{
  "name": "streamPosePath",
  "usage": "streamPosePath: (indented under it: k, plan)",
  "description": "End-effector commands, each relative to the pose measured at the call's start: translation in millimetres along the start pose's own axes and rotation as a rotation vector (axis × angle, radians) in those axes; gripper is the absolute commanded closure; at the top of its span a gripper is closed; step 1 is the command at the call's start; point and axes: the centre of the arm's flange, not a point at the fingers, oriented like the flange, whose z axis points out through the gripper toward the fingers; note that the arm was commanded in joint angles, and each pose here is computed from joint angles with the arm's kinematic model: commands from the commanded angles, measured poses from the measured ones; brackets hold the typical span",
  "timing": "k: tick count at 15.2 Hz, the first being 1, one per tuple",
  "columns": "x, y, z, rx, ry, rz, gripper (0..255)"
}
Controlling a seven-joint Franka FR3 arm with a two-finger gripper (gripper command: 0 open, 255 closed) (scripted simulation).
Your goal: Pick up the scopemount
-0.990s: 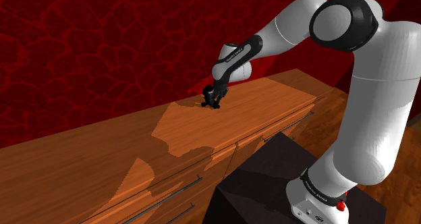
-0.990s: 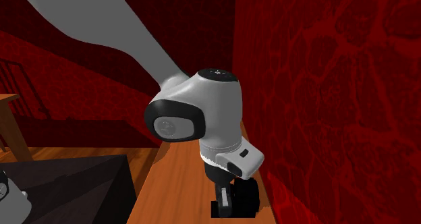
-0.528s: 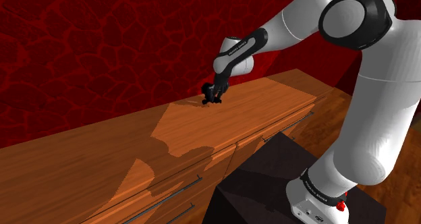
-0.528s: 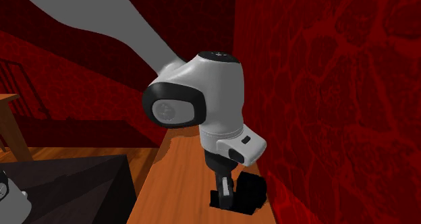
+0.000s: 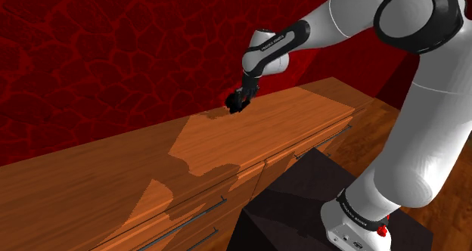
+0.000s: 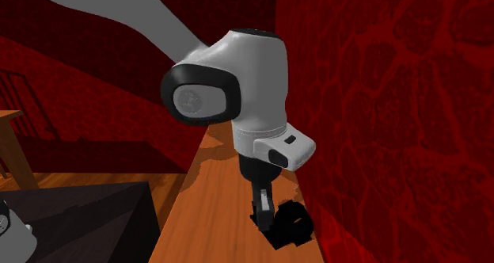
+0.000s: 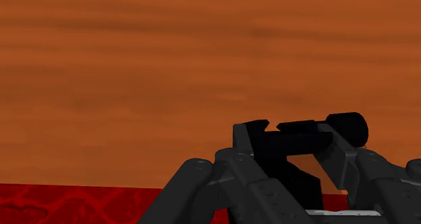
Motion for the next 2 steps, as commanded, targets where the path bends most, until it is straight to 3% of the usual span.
streamPosePath:
  k: [1,2]
  plan:
    - [0.2,-0.3,-6.2,0.0,0.0,0.0,255]
    - [0.2,-0.3,-6.2,0.0,0.0,0.0,255]
